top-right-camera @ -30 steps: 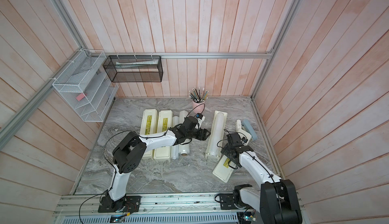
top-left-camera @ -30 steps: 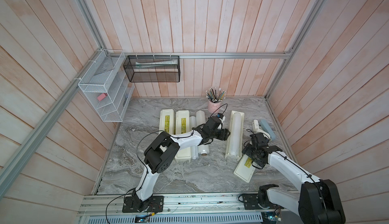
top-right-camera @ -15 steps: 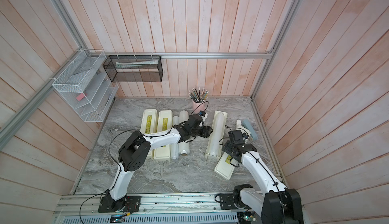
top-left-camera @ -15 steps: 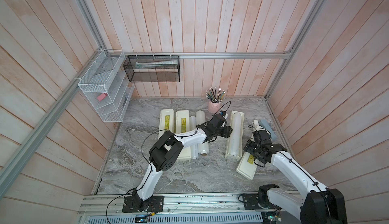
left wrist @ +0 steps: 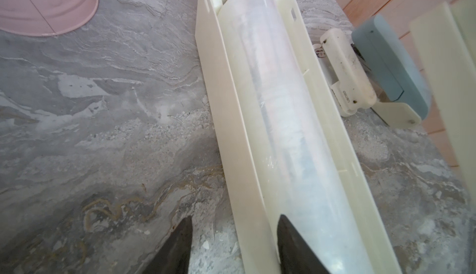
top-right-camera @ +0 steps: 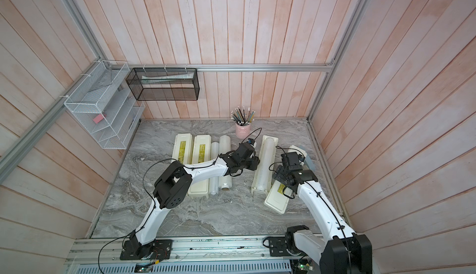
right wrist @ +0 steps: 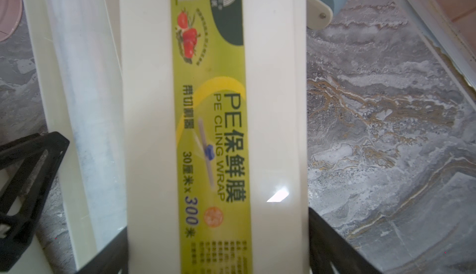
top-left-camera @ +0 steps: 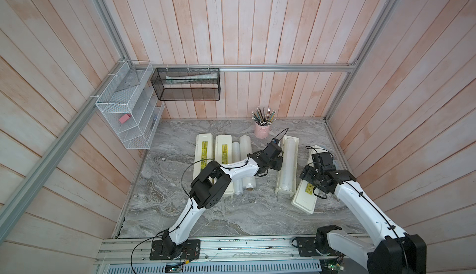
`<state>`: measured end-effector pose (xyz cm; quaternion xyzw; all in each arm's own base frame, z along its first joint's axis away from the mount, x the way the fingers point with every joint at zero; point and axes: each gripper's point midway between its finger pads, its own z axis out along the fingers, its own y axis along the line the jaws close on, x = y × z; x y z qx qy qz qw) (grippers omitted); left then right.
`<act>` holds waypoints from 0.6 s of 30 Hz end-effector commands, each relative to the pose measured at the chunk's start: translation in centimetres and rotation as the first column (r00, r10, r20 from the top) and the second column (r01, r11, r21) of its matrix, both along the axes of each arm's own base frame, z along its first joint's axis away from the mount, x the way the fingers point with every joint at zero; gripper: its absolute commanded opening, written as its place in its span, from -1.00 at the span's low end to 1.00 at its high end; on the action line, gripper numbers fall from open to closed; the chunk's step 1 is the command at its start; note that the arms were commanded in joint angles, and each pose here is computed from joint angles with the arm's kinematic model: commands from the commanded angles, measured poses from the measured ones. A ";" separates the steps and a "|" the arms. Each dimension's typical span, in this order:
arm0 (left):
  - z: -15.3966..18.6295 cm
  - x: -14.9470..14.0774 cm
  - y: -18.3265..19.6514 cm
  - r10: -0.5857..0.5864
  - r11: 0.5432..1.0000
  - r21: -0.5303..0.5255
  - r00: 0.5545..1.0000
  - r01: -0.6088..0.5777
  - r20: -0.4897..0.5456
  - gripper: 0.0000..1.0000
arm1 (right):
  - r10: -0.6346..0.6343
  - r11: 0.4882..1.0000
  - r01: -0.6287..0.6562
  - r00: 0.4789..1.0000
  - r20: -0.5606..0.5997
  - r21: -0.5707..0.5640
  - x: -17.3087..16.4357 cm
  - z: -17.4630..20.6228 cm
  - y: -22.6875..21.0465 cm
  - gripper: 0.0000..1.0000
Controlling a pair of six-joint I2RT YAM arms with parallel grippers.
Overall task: Put plastic wrap rolls into dispensers
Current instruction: Pick up the lid from the center of the board, then move the plastic wrap cutting box to the center of the board.
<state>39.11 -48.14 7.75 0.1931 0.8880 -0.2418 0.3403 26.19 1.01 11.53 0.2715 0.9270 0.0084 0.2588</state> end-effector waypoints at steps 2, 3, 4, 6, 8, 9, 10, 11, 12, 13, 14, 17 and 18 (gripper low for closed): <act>-1.6 0.0 0.0 0.024 0.994 0.100 0.998 -0.030 0.058 -0.03 | 0.006 1.000 -0.006 1.000 0.015 -0.029 0.4 1.2 -0.5 0.29; -1.7 -0.2 -0.1 0.023 0.993 0.113 0.997 -0.030 0.070 -0.05 | 0.007 1.000 -0.006 1.000 0.019 -0.029 0.4 1.3 -0.4 0.30; -1.9 -0.2 -0.1 0.023 0.992 0.121 0.997 -0.032 0.075 -0.07 | 0.007 1.000 -0.007 1.000 0.021 -0.029 0.4 1.3 -0.5 0.29; -2.2 -0.3 0.0 0.032 0.991 0.124 0.997 -0.040 0.065 -0.13 | 0.009 1.000 -0.008 1.000 0.026 -0.029 0.5 1.5 -0.5 0.30; -2.4 -0.4 0.0 0.030 0.992 0.123 0.998 -0.036 0.053 -0.26 | 0.015 0.999 -0.014 0.999 0.031 -0.029 0.6 1.6 -0.4 0.29; -2.5 -0.5 -0.1 0.029 0.992 0.121 0.998 -0.035 0.048 -0.30 | 0.016 1.000 -0.015 0.999 0.031 -0.027 0.7 1.6 -0.4 0.29; -2.5 -0.5 -0.1 0.028 0.992 0.121 0.999 -0.033 0.045 -0.35 | 0.020 0.999 -0.019 0.999 0.033 -0.027 0.8 1.7 -0.3 0.30; -2.5 -0.6 -0.1 0.029 0.992 0.121 0.999 -0.034 0.040 -0.36 | 0.021 0.999 -0.020 0.999 0.037 -0.027 1.0 1.8 -0.3 0.29; -2.5 -0.6 0.0 0.030 0.992 0.121 0.999 -0.035 0.039 -0.36 | 0.023 0.999 -0.022 0.999 0.039 -0.027 1.1 1.9 -0.3 0.29; -2.4 -0.7 0.0 0.032 0.992 0.122 0.999 -0.036 0.036 -0.38 | 0.026 0.999 -0.025 0.999 0.040 -0.025 1.2 1.9 -0.2 0.30; -2.4 -0.7 0.2 0.035 0.991 0.126 0.999 -0.039 0.033 -0.46 | 0.030 0.999 -0.029 0.999 0.041 -0.023 1.3 1.9 -0.2 0.30; -1.8 -1.6 -0.2 0.022 0.991 0.133 0.999 -0.026 0.037 -0.62 | 0.037 0.999 -0.037 0.998 0.049 -0.016 1.7 1.9 0.0 0.30; -1.5 -2.4 -0.7 0.010 0.990 0.141 0.999 -0.016 0.045 -0.67 | 0.039 0.999 -0.039 0.998 0.052 -0.014 1.8 2.0 0.1 0.30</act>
